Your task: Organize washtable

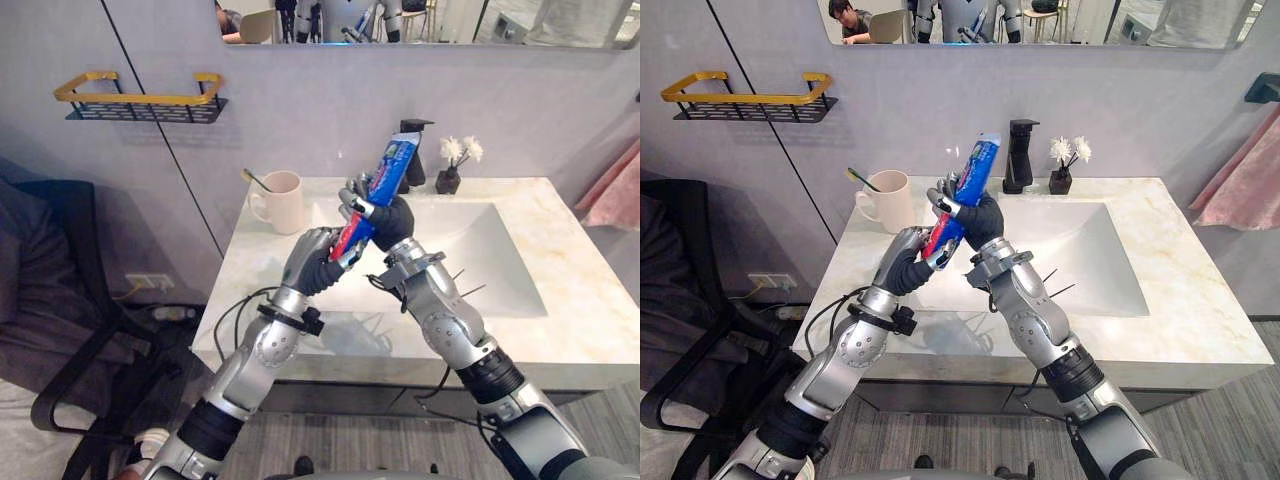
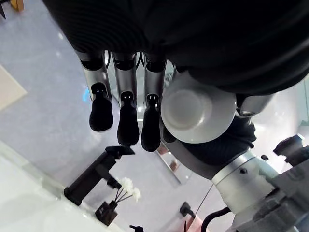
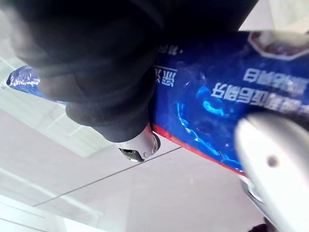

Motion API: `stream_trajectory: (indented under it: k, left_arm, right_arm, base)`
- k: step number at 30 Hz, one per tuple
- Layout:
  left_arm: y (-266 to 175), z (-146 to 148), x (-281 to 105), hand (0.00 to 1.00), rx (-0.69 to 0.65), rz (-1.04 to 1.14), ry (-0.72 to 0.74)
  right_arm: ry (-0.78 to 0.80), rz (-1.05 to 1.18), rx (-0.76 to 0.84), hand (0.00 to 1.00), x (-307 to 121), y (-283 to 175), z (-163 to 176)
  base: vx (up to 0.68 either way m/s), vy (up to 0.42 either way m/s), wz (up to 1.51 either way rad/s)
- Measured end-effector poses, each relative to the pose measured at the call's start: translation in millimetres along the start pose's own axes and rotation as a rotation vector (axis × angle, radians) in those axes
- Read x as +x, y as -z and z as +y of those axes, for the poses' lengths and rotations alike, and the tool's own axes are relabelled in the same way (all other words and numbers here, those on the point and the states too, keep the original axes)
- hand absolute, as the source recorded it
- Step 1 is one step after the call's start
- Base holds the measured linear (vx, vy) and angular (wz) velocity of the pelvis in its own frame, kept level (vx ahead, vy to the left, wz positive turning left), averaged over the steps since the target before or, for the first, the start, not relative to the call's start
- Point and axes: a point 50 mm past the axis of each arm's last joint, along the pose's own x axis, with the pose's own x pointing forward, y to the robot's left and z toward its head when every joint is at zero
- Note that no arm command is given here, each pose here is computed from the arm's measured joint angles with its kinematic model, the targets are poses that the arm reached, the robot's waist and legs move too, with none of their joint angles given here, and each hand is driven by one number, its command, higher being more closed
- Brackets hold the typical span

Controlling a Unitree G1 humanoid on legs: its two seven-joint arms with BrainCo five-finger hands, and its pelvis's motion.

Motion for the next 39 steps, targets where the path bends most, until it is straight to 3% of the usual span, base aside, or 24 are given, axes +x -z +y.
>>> stream_trajectory:
  k: [4,8,13,17,20,22,28,34,39]
  left_arm:
    - [39,70,-37,0.0,0.159,0.242,-0.322]
    - [43,107,-67,0.0,0.159,0.347,-0.581]
    - [70,111,-112,0.0,0.049,0.591,-0.748]
    - [109,86,-177,0.0,-0.113,0.951,-0.791]
    - [124,59,-220,0.0,-0.194,1.18,-0.725]
    - [130,32,-258,0.0,-0.248,1.381,-0.611]
    - [122,-26,-316,0.0,-0.382,1.691,-0.26]
    - [120,-36,-320,0.0,-0.379,1.704,-0.099]
    - [123,-38,-316,0.0,-0.349,1.668,0.015]
  right_arm:
    - [0.207,-0.28,-0.116,1.0,-25,-59,-40]
    - [0.304,-0.358,-0.223,1.0,-46,-78,-51]
    - [0.399,-0.363,-0.306,1.0,-61,-84,-62]
    - [0.513,-0.394,-0.388,1.0,-77,-95,-74]
    - [0.548,-0.409,-0.437,1.0,-80,-100,-77]
    - [0.559,-0.398,-0.477,1.0,-80,-99,-77]
    - [0.597,-0.312,-0.54,1.0,-74,-85,-85]
    - [0.597,-0.274,-0.602,1.0,-53,-79,-86]
    - [0.52,-0.327,-0.676,1.0,0,-100,-80]
  base:
    - [-0.01,-0.006,0.08]
    - [0.0,0.0,0.0]
    - [-0.01,-0.011,0.04]
    - [0.0,-0.026,0.12]
    - [0.0,-0.027,0.12]
    - [-0.01,-0.025,0.17]
    - [-0.02,-0.02,0.08]
    - [-0.01,-0.028,0.17]
    - [0.0,-0.032,0.15]
